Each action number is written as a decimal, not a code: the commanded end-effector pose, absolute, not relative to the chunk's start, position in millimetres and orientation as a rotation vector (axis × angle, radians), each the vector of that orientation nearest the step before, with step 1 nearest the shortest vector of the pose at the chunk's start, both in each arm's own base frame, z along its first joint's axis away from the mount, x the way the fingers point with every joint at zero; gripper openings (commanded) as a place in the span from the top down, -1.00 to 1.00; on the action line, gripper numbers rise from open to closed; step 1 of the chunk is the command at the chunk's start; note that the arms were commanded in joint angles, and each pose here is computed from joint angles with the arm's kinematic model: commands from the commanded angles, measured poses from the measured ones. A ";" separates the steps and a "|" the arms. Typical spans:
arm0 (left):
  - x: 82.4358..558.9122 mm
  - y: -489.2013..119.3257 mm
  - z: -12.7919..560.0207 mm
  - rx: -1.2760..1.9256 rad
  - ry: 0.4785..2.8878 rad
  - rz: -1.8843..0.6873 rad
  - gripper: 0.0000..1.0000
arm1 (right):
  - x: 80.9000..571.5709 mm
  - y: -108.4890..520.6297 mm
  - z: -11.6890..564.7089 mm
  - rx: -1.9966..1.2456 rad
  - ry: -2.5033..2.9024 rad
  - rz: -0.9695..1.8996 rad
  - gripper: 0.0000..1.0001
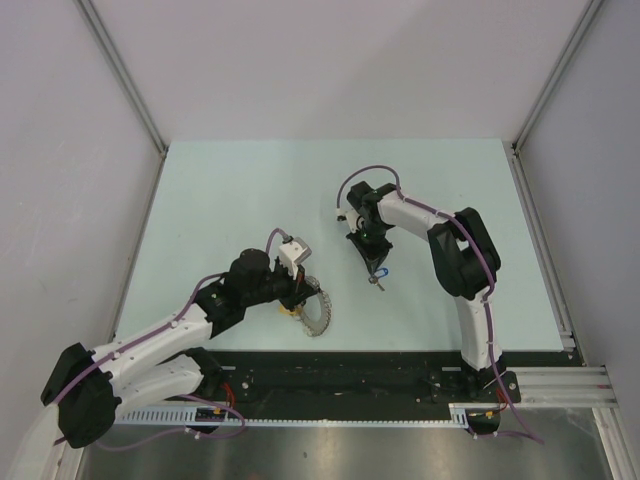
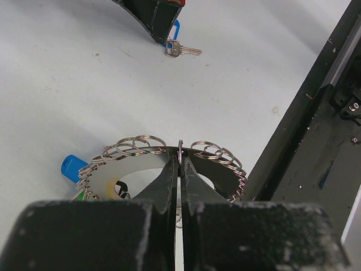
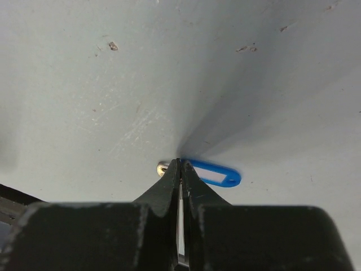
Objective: Put the keys on the keyring
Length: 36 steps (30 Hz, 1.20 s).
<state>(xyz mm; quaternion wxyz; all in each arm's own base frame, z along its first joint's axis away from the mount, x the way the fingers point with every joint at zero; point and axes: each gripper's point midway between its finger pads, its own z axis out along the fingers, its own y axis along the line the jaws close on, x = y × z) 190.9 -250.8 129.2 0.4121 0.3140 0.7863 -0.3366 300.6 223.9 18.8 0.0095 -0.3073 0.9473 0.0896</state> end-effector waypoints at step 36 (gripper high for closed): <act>246.6 -261.6 254.2 1.201 1.605 -0.658 1.00 | 295.3 265.1 285.9 -0.748 1.454 0.792 1.00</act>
